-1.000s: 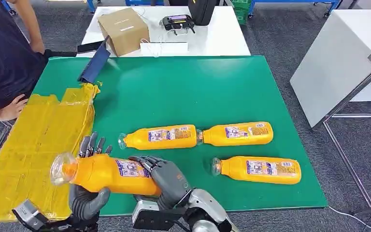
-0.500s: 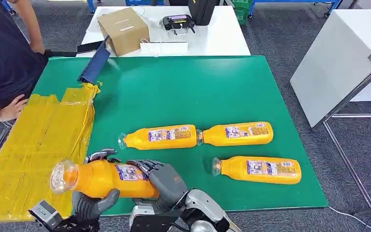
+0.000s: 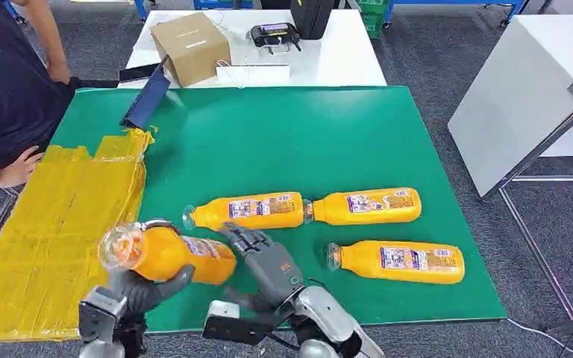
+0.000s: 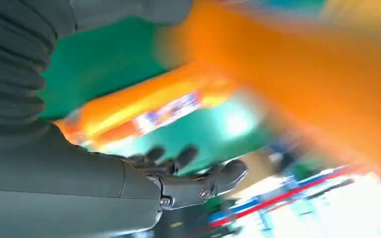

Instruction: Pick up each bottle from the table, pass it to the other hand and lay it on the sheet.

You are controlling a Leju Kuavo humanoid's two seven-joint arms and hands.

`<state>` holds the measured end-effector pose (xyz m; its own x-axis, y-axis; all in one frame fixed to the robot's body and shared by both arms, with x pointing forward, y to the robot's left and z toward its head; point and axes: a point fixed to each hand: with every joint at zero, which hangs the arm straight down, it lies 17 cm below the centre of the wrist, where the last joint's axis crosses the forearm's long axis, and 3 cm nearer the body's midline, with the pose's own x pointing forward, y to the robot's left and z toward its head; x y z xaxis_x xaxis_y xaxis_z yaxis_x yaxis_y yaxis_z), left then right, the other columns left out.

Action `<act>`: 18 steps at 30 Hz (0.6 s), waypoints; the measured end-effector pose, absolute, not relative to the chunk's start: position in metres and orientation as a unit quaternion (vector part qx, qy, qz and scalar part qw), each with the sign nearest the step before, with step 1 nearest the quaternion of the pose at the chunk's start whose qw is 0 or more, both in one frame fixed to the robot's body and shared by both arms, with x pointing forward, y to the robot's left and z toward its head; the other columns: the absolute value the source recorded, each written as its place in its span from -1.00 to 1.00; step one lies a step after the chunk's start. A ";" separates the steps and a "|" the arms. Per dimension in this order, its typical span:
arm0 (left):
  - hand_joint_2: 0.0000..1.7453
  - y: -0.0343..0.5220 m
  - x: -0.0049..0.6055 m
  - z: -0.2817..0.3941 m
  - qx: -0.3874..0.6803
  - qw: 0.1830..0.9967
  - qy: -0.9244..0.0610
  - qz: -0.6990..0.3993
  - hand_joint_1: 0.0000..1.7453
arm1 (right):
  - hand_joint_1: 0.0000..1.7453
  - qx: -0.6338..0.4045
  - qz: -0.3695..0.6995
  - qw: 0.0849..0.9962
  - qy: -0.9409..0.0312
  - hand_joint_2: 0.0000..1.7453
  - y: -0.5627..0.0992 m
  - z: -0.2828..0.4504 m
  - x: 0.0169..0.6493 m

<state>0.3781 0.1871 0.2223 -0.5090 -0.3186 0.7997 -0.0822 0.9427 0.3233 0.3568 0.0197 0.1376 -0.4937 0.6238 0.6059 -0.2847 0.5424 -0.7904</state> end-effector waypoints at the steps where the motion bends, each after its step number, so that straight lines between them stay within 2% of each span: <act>1: 1.00 0.196 0.386 0.230 0.162 0.468 -0.858 -0.135 1.00 | -1.00 -0.131 0.461 0.494 -0.726 1.00 0.008 0.138 0.367; 4: 1.00 0.207 0.398 0.249 0.205 0.444 -0.861 -0.140 1.00 | -1.00 -0.158 0.450 0.501 -0.722 1.00 -0.017 0.142 0.390; 14: 1.00 0.215 0.404 0.256 0.224 0.434 -0.861 -0.143 1.00 | -1.00 -0.178 0.442 0.508 -0.718 1.00 -0.034 0.143 0.401; 15: 1.00 0.217 0.405 0.258 0.242 0.429 -0.858 -0.146 1.00 | -1.00 -0.184 0.443 0.509 -0.715 -1.00 -0.037 0.142 0.402; 18: 1.00 0.228 0.413 0.265 0.324 0.406 -0.837 -0.168 1.00 | -1.00 -0.192 0.441 0.526 -0.702 -1.00 -0.049 0.139 0.412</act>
<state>0.4133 0.2285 0.2647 -0.4591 -0.6797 0.5720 -0.4069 0.7333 0.5448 0.4121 -0.0490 0.1386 -0.3739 0.7328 0.5685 -0.1946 0.5373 -0.8206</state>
